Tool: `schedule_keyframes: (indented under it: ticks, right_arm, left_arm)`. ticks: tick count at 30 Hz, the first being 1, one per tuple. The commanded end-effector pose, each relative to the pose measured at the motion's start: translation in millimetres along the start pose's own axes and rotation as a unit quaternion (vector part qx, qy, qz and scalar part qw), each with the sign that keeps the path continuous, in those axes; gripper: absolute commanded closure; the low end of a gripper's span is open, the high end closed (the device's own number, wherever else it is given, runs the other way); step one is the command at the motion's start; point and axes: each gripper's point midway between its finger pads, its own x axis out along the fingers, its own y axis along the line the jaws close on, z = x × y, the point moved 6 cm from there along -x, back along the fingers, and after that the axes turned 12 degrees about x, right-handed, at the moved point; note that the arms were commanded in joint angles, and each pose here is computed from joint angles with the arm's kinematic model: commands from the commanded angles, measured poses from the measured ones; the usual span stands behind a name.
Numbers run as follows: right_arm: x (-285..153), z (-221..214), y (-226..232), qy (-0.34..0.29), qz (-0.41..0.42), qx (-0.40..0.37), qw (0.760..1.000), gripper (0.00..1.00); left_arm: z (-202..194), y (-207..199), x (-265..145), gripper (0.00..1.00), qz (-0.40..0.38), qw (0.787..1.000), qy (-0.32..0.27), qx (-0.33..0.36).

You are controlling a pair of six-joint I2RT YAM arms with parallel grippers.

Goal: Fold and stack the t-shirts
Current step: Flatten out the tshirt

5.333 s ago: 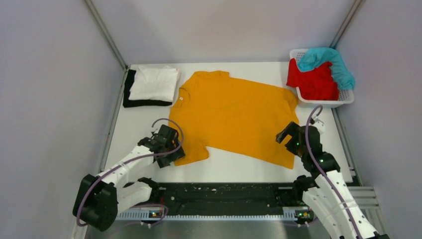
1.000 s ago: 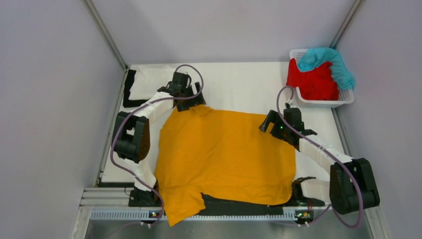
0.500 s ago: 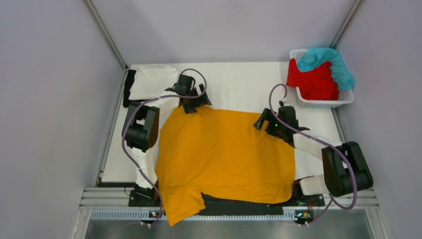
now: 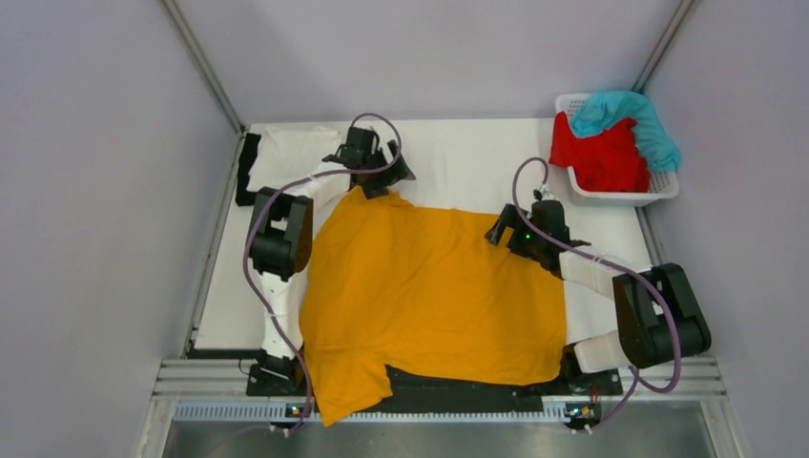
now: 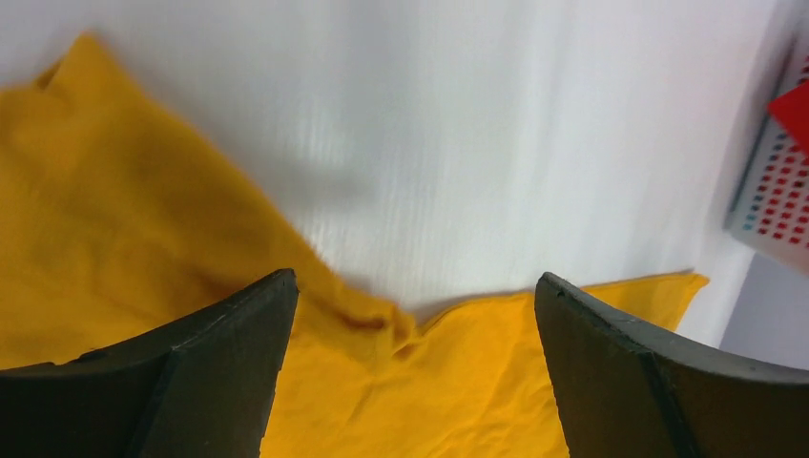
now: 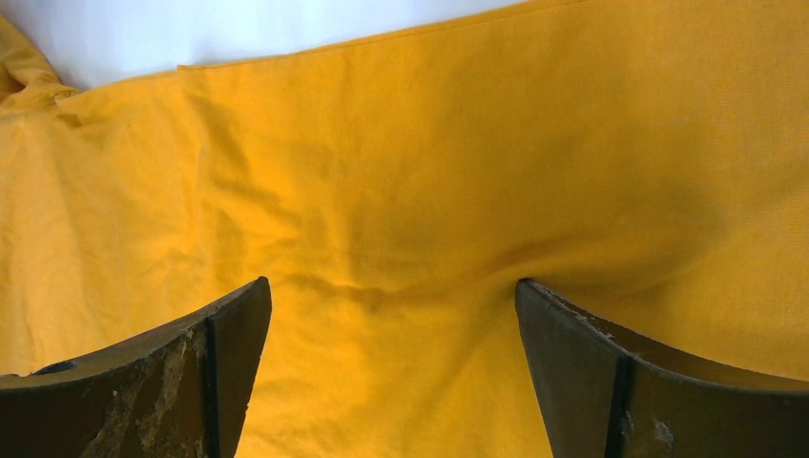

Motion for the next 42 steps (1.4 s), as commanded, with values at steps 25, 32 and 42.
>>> schedule_keyframes:
  ticks: [25,32,42]
  right_arm:
    - [-8,-19,-44,0.035,-0.132,-0.029,0.990,0.01]
    - [-8,-21,-46,0.039,-0.136,-0.027,0.989,0.01]
    - [-6,-22,-48,0.043,-0.142,-0.028,0.989,0.01]
  left_arm:
    - [-19,-7,-67,0.05,0.160,0.942,-0.009,0.295]
    - [-32,5,-35,0.26,0.169,0.942,0.050,0.286]
    - [-36,10,-17,0.55,0.172,0.940,0.074,0.286]
